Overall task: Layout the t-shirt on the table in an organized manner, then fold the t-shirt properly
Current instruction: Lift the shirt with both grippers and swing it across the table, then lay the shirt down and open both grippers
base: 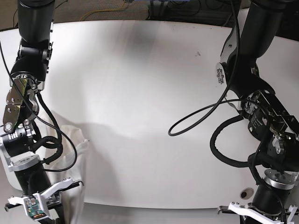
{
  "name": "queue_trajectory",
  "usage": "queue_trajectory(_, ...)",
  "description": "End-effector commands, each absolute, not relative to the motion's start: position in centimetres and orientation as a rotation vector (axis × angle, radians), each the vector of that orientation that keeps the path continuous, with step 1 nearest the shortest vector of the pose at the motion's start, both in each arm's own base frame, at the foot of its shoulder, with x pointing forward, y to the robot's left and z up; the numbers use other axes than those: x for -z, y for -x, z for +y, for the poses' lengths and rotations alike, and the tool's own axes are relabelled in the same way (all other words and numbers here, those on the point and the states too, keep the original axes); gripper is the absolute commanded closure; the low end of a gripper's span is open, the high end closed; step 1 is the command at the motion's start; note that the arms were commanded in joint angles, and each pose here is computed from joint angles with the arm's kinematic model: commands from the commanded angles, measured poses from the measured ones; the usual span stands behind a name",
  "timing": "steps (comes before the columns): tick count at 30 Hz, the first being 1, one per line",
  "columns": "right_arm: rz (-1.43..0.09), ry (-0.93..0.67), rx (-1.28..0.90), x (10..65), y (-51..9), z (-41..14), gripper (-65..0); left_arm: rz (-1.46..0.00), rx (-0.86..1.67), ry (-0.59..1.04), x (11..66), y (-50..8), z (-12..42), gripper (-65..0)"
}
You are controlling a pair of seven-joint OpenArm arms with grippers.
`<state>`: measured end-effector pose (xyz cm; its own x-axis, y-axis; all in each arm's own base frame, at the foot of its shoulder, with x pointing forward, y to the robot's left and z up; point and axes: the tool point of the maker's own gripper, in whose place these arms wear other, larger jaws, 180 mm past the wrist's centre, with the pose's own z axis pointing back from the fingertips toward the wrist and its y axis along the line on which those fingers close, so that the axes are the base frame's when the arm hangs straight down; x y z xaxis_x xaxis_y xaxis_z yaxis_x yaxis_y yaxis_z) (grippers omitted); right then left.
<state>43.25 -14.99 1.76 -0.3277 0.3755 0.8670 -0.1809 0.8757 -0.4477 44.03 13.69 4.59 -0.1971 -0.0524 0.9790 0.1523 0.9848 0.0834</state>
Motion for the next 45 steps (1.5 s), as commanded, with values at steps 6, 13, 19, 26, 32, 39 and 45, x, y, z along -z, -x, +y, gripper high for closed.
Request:
queue_trajectory(6, -1.953, 0.094, -0.621, -6.2, -42.6, -11.4, 0.0, -1.825, 0.129, -0.026, -6.6, -43.2, 17.9, 0.0)
queue_trajectory(13, -2.007, 0.077, -0.607, -9.8, -42.6, -10.3, 0.0, -1.798, 0.13, -0.096, -5.9, -43.0, 19.7, 0.0)
queue_trajectory(19, -1.974, 0.066, -0.573, -9.6, -44.2, -10.9, 0.0, -1.78, 0.132, -0.115, -5.3, -43.0, 20.2, 0.0)
queue_trajectory(26, -1.793, 0.043, -0.527, -1.4, -45.4, -12.7, 0.0, -1.724, 0.104, -0.118, -2.7, -43.1, 21.3, 0.0)
queue_trajectory(32, -1.651, 0.035, -0.415, 5.8, -44.6, -16.2, 0.0, -1.679, 0.148, -0.126, -0.8, -43.1, 20.9, 0.0)
queue_trajectory(39, -1.5, 0.026, -0.317, 13.3, -42.4, -19.0, -0.2, -1.603, 0.153, -0.115, 2.5, -43.1, 20.8, 0.0)
queue_trajectory(45, -1.391, -0.009, -0.252, 19.0, -40.0, -19.5, -1.1, -1.543, 0.159, -0.108, 5.2, -42.8, 20.7, 0.0)
